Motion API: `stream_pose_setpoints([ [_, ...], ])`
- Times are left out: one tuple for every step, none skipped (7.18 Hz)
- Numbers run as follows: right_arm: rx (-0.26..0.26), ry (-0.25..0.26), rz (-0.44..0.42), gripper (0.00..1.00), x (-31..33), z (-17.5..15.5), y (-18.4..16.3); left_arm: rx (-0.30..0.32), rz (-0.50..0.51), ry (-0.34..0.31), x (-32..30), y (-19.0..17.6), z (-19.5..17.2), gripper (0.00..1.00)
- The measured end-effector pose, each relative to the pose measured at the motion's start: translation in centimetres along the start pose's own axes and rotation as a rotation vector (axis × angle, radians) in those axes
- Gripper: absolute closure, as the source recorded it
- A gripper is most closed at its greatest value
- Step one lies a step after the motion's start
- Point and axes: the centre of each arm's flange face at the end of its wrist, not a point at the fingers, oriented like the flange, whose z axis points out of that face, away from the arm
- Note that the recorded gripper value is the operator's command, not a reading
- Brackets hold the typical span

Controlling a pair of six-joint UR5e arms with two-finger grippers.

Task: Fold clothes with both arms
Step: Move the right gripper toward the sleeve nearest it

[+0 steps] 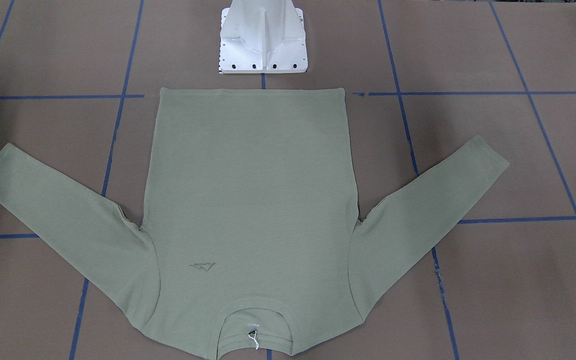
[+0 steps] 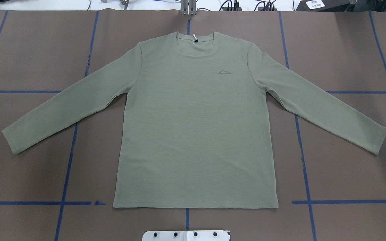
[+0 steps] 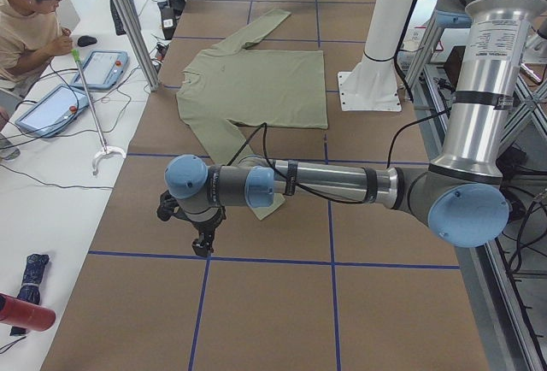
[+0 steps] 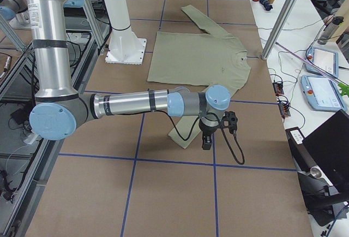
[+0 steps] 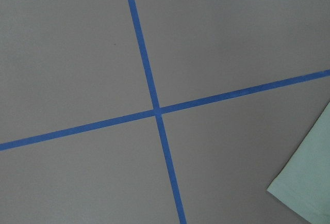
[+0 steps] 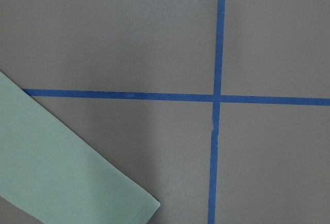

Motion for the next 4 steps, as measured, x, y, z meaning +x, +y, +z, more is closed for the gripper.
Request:
stream_pose_setpoints([
  [-0.002, 0.002, 0.0, 0.0, 0.1, 0.1, 0.1, 0.011, 0.008, 0.004, 0.3, -0.1, -0.5, 0.0],
  [-0.004, 0.003, 0.0, 0.0, 0.3, 0.2, 0.2, 0.023, 0.02, 0.0, 1.0, -0.5, -1.1, 0.0],
  [-0.004, 0.002, -0.002, 0.0, 0.3, 0.2, 0.3, 0.029, 0.025, -0.004, 1.4, -0.6, -1.5, 0.0],
  [-0.003, 0.0, -0.005, 0.0, 0.1, 0.2, 0.3, 0.034, 0.029, -0.006, 1.7, -0.6, -1.7, 0.0],
])
